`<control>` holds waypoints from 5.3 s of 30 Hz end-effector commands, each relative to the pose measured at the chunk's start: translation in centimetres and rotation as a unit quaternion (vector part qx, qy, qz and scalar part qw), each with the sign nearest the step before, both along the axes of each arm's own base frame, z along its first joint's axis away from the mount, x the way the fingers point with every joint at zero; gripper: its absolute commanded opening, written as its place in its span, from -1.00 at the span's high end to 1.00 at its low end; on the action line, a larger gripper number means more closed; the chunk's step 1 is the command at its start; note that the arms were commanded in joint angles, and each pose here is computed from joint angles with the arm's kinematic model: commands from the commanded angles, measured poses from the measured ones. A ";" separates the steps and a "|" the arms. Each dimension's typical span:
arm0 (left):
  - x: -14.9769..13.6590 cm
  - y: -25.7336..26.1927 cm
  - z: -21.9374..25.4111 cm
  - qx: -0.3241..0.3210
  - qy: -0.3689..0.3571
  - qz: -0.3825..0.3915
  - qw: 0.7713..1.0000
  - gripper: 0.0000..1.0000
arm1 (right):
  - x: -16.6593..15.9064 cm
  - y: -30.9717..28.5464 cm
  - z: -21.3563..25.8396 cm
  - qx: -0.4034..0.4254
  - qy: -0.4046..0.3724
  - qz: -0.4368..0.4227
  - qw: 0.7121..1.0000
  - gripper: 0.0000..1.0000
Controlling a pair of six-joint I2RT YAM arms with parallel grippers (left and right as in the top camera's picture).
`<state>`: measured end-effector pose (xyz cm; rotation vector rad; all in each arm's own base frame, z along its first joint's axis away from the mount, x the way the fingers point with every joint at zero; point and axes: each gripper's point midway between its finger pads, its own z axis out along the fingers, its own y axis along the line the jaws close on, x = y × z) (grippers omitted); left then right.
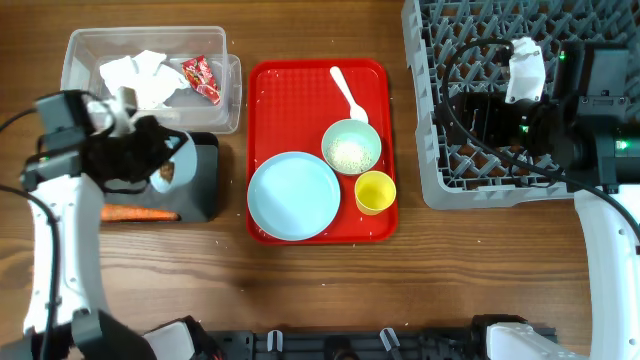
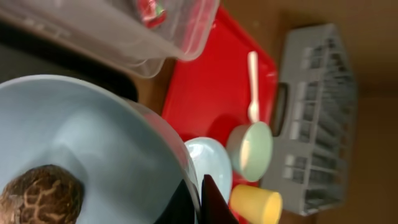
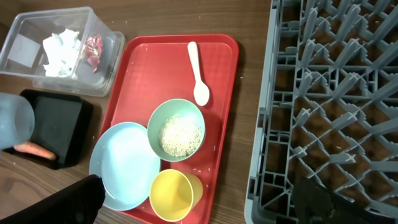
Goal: Sort waste into correct bins and load items into the dishwasher rack
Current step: 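Carry the mushroom with the left gripper and drop it on the black tray, then reach the left gripper to the green bowl of rice and grasp its rim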
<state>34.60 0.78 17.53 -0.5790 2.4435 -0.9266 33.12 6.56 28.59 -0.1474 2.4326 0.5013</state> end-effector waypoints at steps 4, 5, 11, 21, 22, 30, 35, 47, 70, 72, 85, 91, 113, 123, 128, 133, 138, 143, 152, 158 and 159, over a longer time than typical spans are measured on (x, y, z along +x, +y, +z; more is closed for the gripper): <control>1.1 0.7 1.2 -0.169 -0.079 -0.053 0.981 0.92 | 0.3 0.0 0.3 0.005 0.000 -0.004 1.000 -0.99; 1.1 1.0 1.1 -0.186 -0.083 -0.054 0.978 0.92 | 0.3 0.0 0.3 0.005 0.001 -0.005 1.000 -0.99; 1.3 2.5 1.1 -0.302 -0.108 -0.051 0.946 0.92 | 0.1 0.0 0.1 0.005 0.005 -0.005 1.000 -0.99; 1.0 2.8 2.4 -0.359 -0.129 -0.055 0.923 0.92 | 0.1 0.0 0.1 0.006 0.006 -0.005 1.000 -1.00; 1.0 2.8 2.4 -0.359 -0.129 -0.055 0.923 0.92 | 0.0 0.0 0.1 0.006 0.007 -0.005 1.000 -0.99; 0.7 2.5 2.3 -0.393 -0.085 -0.033 0.915 0.92 | -0.1 0.0 0.0 0.006 0.009 -0.005 1.000 -0.99; 0.6 2.5 2.2 -0.396 -0.078 -0.029 0.914 0.92 | 0.0 0.0 0.0 0.005 0.008 -0.005 1.000 -0.99; 0.3 2.5 2.5 -0.440 -0.018 0.003 0.898 0.92 | -0.2 0.0 -0.1 0.005 0.013 -0.004 1.000 -1.00; 5.3 -5.9 7.3 -0.063 -0.142 -0.116 0.981 0.92 | 0.2 0.0 0.2 0.006 0.002 -0.005 1.000 -1.00; 6.7 -8.3 8.5 0.039 -0.170 -0.113 0.978 0.92 | 0.2 0.0 0.2 0.006 0.002 -0.005 1.000 -0.99; 12.2 -21.6 -0.9 0.383 -0.242 -0.208 0.867 0.92 | -0.1 0.0 0.0 0.005 0.009 -0.005 1.000 -1.00; 12.6 -21.8 -7.7 0.394 -0.184 -0.236 0.869 0.92 | -0.2 -0.1 -0.1 0.005 0.013 -0.004 1.000 -0.99; 11.2 -21.5 -7.1 0.398 -0.154 -0.255 0.868 -0.37 | -0.2 -0.2 -0.2 0.002 0.015 -0.007 1.000 -0.99; 6.0 -26.7 -4.0 0.339 -0.163 -0.342 0.861 -0.47 | -0.1 -0.3 -0.2 -0.001 0.012 -0.009 1.000 -1.00; 4.9 -30.7 -3.1 0.329 -0.215 -0.374 0.840 -0.47 | 0.0 -0.3 -0.1 -0.001 0.009 -0.009 1.000 -0.99; 4.5 -33.4 -3.8 0.325 -0.240 -0.395 0.825 -0.47 | -0.2 -0.3 -0.2 0.000 0.016 -0.010 1.000 -0.99; 3.1 -33.5 -6.0 0.331 -0.207 -0.419 0.820 -0.46 | -0.4 -0.3 -0.4 -0.002 0.021 -0.009 1.000 -1.00; 1.7 -33.7 -6.7 0.335 -0.188 -0.437 0.813 -0.45 | -0.4 -0.3 -0.3 -0.001 0.019 -0.009 1.000 -0.99; 1.9 -35.0 -9.0 0.328 -0.187 -0.447 0.811 -0.40 | -0.4 -0.3 -0.4 -0.001 0.019 -0.009 1.000 -0.99; 2.3 -35.4 -12.0 0.331 -0.173 -0.452 0.810 -0.31 | -0.4 -0.3 -0.3 -0.002 0.019 -0.009 1.000 -0.99; 2.4 -35.4 -12.3 0.331 -0.172 -0.453 0.810 -0.27 | -0.4 -0.3 -0.4 -0.001 0.019 -0.009 1.000 -1.00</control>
